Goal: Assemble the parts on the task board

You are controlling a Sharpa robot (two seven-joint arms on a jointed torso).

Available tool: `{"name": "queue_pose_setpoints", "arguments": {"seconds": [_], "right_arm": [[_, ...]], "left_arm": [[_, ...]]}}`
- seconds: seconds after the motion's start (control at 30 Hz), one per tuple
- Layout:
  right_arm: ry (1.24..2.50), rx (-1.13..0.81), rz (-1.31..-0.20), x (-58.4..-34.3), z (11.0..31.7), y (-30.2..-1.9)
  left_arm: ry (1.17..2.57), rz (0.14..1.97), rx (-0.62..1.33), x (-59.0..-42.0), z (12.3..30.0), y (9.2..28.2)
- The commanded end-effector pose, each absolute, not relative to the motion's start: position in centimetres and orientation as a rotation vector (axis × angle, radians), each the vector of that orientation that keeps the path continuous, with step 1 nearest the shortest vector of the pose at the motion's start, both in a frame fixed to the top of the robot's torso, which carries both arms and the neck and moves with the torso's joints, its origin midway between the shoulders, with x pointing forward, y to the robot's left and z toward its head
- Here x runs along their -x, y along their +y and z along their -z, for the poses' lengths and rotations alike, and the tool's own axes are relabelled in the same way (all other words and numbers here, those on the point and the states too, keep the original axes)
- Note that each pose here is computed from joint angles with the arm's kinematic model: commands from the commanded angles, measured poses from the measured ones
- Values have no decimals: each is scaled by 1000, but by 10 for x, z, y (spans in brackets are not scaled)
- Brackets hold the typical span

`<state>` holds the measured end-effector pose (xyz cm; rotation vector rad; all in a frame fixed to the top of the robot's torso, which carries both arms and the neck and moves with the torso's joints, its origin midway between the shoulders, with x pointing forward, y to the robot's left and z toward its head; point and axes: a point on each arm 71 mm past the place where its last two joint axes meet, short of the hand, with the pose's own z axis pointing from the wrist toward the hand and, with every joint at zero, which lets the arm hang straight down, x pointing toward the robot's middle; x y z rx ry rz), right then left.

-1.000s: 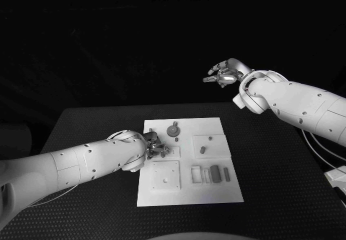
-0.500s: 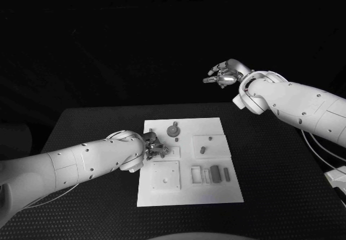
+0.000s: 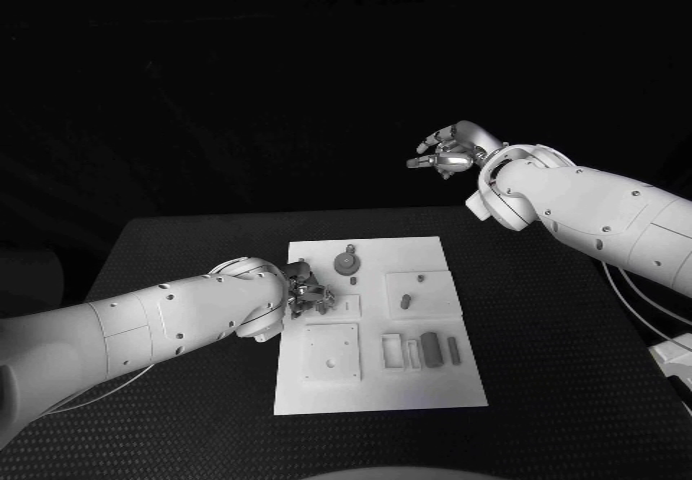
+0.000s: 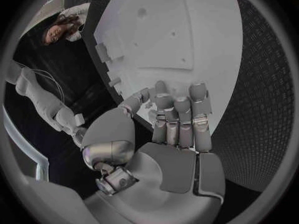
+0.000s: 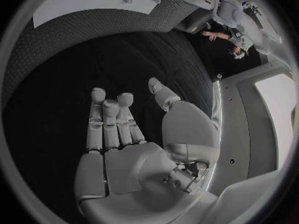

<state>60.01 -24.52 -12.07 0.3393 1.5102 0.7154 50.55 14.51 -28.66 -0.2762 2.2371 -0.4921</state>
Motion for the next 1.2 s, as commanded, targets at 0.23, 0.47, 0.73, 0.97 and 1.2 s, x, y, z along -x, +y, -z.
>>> {"name": "queue_pose_setpoints", "arguments": {"seconds": [0.23,0.47,0.73,0.97,1.2], "right_arm": [[1525,-328,-723,-601,122,-244],[1528,-328,-723,-601,123,-242],[1532,-328,-723,-602,124,-242],[1533,-327,-725,-602,124,-240],[1533,-327,-725,-602,124,-239]], "left_arm": [[2324,456,209,-510,280,143],[2389,440,167,-510,278,136],[2445,397,168,-517,267,131],[2415,375,159,-523,260,125],[2435,358,147,-526,257,120]]}}
